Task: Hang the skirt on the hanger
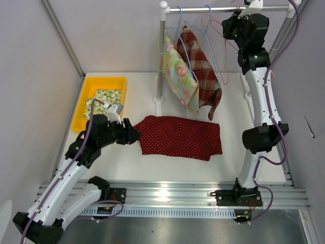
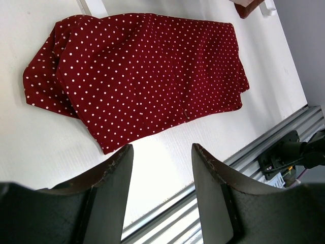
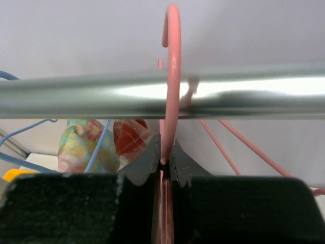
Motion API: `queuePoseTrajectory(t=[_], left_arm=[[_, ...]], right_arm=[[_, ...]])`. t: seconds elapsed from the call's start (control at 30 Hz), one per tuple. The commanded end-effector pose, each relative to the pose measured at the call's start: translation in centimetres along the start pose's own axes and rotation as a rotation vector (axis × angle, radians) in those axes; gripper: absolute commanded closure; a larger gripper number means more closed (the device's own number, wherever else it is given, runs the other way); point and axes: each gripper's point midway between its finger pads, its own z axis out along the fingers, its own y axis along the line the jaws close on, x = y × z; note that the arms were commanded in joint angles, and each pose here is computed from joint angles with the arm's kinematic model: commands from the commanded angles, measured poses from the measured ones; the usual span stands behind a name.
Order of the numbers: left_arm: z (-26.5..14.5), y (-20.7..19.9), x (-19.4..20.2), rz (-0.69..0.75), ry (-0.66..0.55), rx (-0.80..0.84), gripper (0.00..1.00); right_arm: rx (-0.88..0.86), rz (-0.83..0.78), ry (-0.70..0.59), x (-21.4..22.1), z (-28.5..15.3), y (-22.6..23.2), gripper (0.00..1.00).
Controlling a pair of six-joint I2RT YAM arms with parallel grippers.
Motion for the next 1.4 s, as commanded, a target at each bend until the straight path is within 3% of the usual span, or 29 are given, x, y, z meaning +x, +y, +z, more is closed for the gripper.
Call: queuePoseTrajectory(t=[0.0, 0.37, 0.43, 0.53, 0.77, 0.9, 1.0, 1.17, 1.23, 1.37], left_arm=[[-0.7, -0.9, -1.4, 0.039, -0.044, 0.025, 0.45], [-0.6, -1.0, -1.3, 0.043, -0.042, 0.033, 0.45], [-0.6, -1.1, -1.2, 0.041, -0.035, 0.041, 0.45], [-0.5, -1.1, -1.1, 0.041, -0.031, 0.042, 0.45], [-0.2, -1.2, -1.4, 0.044, -0.033, 0.049, 0.45], [-0.1, -1.7, -2.0, 0.048, -0.041, 0.064, 0.44], [-0.5, -2.2, -2.6, 0.051, -0.053, 0.078, 0.44], [-1.5, -3.3, -4.1, 0.056, -0.091, 0.099, 0.43], [-1.6, -3.4, -4.1, 0.060, -0.088, 0.099, 0.43], [-2.5, -3.7, -4.5, 0.056, -0.102, 0.096, 0.43]], right_arm=[[-0.005, -0.026, -0.155, -6.2, -1.7, 0.8, 1.00], [0.066, -0.065, -0.101, -6.5, -5.8, -0.3, 1.00], [0.095, -0.070, -0.145, -8.2, -7.8, -0.6, 1.00], [0.100, -0.065, -0.139, -7.4, -8.9, -0.9, 1.00], [0.159, -0.034, -0.143, -9.6, -14.5, -1.0, 1.00], [0.185, -0.013, -0.178, -10.6, -21.2, -0.8, 1.00], [0.093, 0.010, -0.191, -11.3, -26.2, 1.5, 1.00], [-0.205, 0.100, -0.022, -7.1, -31.4, 7.3, 1.00], [-0.285, 0.122, -0.010, -6.7, -34.2, 9.0, 1.00], [-0.509, 0.189, 0.155, -3.0, -36.8, 12.6, 1.00]])
